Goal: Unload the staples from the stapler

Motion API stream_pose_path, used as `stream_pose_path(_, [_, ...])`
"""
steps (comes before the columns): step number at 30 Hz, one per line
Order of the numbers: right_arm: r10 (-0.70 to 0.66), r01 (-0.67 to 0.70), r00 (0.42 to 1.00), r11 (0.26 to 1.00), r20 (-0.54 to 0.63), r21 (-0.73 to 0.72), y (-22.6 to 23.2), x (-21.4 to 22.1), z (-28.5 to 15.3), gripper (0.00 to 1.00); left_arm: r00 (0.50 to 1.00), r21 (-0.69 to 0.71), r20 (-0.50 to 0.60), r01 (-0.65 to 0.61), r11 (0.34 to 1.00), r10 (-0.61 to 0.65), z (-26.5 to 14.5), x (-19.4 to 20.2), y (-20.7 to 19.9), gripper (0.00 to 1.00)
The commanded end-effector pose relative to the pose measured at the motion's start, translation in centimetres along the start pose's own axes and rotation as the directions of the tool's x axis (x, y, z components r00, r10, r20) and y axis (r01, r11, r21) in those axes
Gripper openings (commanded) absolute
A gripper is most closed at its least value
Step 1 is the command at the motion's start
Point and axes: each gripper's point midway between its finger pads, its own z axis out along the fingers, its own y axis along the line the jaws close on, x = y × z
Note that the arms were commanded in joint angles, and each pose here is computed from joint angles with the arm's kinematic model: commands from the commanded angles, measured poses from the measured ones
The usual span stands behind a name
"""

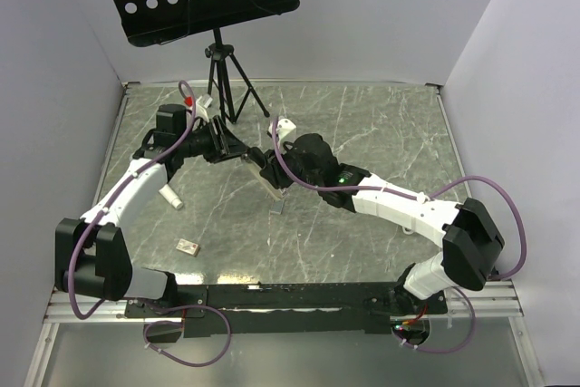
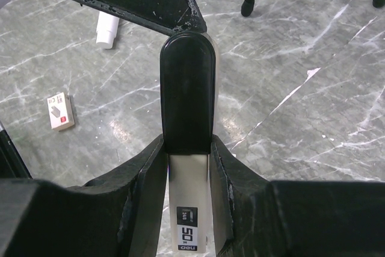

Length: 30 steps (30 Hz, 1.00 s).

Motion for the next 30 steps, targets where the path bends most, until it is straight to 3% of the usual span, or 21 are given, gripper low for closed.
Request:
stream_pose_path(1, [0.003,0.002,0.968,1.0,0.251,-0.021,0.9,-7.7,-1.8,0.0,1.0,-0.046,-0.003,0.012,0.999,-0.012,-0.3,0.3,0.4,0.46])
stream_pose_path(9, [0.003,0.001,0.969,1.0,0.248,-0.013,0.8,-7.5,-2.1,0.0,0.998,-0.042,-0.039,0.042,0.998,-0.044,0.2,0.9,0.9,0.52])
stream_pose_path(15, [-0.002,0.005,0.973,1.0,0.231,-0.013,0.8,-7.2,-1.9,0.0,0.994,0.021,-0.07,0.091,0.996,-0.089,0.5,1.7,0.4,0.48])
stream_pose_path(22, [-0.009,0.01,0.978,1.0,0.21,-0.003,0.5,-5.9,-2.4,0.0,0.993,0.039,-0.051,0.106,0.994,-0.104,-0.5,0.6,0.0,0.55])
stream_pose_path(30, [-0.008,0.007,0.973,1.0,0.23,0.004,0.4,-6.0,-3.1,0.0,0.99,0.135,-0.069,0.13,0.982,-0.122,-1.2,0.9,-1.1,0.52])
